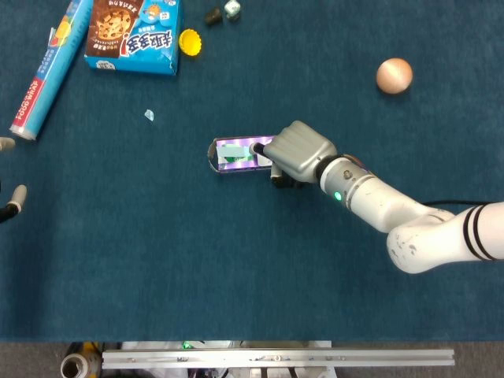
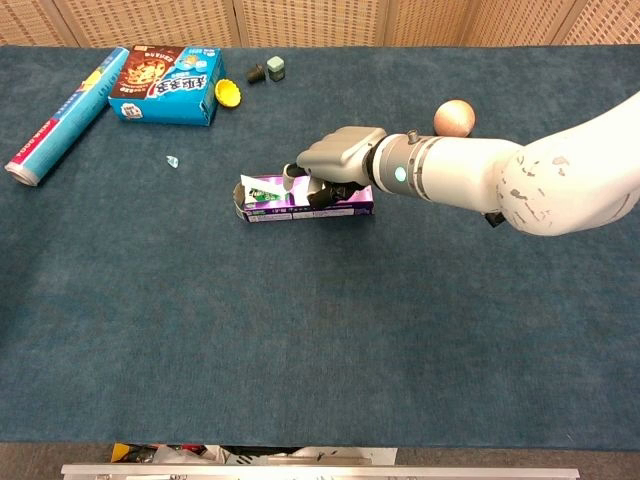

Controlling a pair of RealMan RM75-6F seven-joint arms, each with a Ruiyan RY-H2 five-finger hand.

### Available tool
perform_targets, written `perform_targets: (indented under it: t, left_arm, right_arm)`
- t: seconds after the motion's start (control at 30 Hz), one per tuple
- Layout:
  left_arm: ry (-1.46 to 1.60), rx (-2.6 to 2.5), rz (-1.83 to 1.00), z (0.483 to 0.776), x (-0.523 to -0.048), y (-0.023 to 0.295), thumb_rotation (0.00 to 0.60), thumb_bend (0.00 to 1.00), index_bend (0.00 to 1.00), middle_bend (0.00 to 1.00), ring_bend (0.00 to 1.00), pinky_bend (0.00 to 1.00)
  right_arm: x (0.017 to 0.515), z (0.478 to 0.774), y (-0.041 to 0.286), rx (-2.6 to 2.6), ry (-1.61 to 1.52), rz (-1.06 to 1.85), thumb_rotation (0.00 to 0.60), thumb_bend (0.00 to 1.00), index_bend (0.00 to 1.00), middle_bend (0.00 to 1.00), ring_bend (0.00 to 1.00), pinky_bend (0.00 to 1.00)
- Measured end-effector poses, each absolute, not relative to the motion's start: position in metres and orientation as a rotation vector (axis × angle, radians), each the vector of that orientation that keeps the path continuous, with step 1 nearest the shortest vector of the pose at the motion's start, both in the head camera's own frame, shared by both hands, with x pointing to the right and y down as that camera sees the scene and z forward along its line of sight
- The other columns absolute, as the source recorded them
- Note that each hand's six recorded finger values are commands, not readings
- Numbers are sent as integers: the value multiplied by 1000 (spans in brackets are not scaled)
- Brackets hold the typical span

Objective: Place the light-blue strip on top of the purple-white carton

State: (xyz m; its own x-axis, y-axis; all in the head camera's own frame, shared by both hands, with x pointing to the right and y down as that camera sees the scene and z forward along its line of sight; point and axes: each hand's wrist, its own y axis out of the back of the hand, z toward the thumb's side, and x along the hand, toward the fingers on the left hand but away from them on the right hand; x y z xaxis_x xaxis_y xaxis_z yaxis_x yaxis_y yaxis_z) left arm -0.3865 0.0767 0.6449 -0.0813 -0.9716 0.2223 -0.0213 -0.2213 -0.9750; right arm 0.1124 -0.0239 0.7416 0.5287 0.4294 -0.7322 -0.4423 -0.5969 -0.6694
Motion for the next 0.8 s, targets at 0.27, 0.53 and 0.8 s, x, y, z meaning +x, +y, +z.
perform_targets:
  t: [0.27,0.53,0.8]
  left_arm:
    - [1166,-1344,-1436,646,-388,78,600,246,293,687,741,947]
    - [1167,-1345,-1432,646,-387,77,600,246,293,687,741,947]
    - [1168,-1343,-1437,647,-389,78,600,246,293,687,741,947]
  right_arm:
    - [114,746,-23,-1850,25,1213,207,1000,196,1000,1000,1000]
    - [112,743,-25,-1863,-1,1206,211,1000,196,1000,1000,1000]
    - [109,746,-27,-1873,-13,1203,215,1000,201,1000,1000,1000]
